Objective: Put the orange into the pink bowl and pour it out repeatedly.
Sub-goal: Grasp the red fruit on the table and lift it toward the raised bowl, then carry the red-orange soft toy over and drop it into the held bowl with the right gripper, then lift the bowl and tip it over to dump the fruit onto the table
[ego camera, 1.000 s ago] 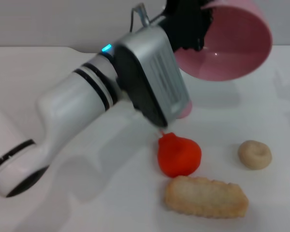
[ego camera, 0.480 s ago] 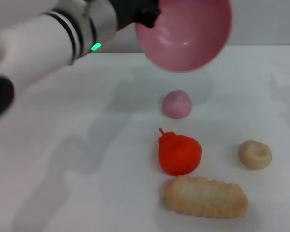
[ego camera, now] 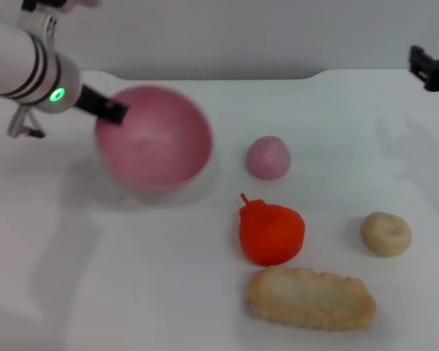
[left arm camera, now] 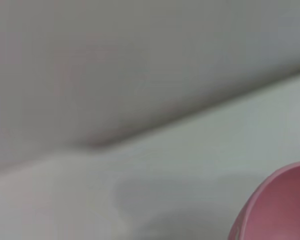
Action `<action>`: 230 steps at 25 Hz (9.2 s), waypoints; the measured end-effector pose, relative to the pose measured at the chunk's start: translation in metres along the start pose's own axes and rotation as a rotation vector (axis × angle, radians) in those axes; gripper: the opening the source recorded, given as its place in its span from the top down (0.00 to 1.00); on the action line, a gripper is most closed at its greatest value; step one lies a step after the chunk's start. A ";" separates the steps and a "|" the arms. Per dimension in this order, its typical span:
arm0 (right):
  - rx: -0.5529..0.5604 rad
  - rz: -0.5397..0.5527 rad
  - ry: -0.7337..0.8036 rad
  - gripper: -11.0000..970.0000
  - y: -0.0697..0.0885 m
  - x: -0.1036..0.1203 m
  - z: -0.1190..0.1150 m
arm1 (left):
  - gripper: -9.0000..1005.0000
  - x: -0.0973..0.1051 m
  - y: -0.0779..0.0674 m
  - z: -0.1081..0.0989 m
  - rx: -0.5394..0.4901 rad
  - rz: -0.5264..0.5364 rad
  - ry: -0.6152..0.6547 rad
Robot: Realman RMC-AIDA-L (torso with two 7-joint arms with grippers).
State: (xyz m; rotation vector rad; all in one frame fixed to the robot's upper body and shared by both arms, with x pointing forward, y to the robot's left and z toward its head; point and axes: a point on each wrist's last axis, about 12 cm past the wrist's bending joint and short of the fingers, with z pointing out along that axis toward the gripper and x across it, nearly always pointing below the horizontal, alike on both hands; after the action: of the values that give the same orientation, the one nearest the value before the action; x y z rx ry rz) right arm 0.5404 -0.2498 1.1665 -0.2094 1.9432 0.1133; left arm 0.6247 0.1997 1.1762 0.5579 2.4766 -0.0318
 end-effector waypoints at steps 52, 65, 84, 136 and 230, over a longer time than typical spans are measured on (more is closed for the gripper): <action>-0.418 0.159 0.577 0.43 0.128 0.075 0.055 | 0.87 -0.006 0.011 0.013 -0.095 0.030 0.055; -0.464 0.064 0.551 0.48 0.136 0.062 0.055 | 0.87 -0.009 0.011 0.012 -0.112 0.041 0.053; -0.443 0.075 0.491 0.98 0.125 0.052 0.050 | 0.86 -0.008 0.006 0.014 -0.106 0.047 0.064; -0.405 -0.012 0.623 0.35 0.131 0.059 0.036 | 0.85 -0.017 0.000 0.016 -0.102 0.075 0.080; 0.042 0.138 0.250 0.46 -0.008 -0.024 0.005 | 0.83 0.000 -0.151 -0.023 -0.415 1.110 -0.400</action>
State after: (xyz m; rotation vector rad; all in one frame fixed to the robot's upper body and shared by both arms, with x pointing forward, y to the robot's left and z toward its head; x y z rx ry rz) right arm 0.5546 -0.2543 1.1870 -0.0631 2.2066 0.1424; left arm 0.5518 0.0658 1.1796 1.4616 1.4577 0.7036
